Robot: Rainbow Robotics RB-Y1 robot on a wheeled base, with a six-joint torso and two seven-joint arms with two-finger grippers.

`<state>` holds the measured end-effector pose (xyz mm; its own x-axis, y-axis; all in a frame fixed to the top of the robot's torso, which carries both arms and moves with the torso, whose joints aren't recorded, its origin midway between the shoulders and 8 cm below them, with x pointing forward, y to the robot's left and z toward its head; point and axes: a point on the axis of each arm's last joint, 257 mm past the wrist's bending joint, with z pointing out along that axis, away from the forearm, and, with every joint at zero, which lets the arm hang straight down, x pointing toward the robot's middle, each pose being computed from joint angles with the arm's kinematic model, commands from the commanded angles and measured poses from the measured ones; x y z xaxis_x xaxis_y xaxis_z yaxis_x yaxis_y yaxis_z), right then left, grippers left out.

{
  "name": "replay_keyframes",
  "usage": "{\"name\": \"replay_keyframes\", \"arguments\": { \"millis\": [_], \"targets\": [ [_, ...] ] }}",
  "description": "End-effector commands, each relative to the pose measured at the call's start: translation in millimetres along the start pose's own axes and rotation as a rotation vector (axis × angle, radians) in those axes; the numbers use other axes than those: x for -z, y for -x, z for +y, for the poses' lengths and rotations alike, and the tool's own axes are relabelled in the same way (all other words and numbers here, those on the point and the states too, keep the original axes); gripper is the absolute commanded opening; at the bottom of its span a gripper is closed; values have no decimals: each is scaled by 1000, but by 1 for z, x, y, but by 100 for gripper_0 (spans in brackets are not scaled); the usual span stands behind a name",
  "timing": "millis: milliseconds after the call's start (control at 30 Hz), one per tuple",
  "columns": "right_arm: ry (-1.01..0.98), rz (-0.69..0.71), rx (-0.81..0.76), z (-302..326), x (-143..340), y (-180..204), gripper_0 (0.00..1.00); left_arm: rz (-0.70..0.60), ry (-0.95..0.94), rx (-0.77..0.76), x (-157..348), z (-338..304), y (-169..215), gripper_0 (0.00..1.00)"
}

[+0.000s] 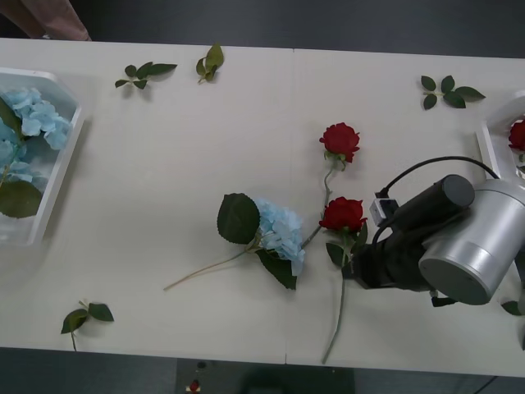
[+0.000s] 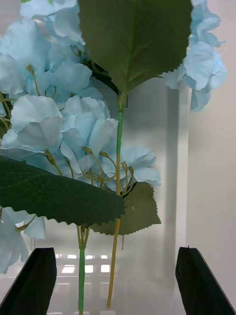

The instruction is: Put the red flowers into the right box and the blue flowers into the left box

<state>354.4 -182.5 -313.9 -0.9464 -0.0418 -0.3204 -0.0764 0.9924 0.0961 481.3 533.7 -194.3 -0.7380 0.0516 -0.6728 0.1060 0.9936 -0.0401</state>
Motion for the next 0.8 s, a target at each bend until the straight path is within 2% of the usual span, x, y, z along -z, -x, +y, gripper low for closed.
{"name": "replay_keyframes", "arguments": {
  "millis": [33, 133, 433, 800],
  "targets": [
    [-1, -12, -16, 11, -7, 16, 100, -103, -32, -23, 22, -5, 44, 84],
    [-25, -11, -10, 11, -16, 21, 100, -152, -100, 7, 28, -23, 59, 100],
    [-45, -11, -23, 18, -43, 32, 100, -245, -297, 3, 47, -96, 97, 100],
    [-88, 1, -14, 10, -62, 27, 100, -293, -449, -87, 50, -182, 106, 100]
  ]
}}
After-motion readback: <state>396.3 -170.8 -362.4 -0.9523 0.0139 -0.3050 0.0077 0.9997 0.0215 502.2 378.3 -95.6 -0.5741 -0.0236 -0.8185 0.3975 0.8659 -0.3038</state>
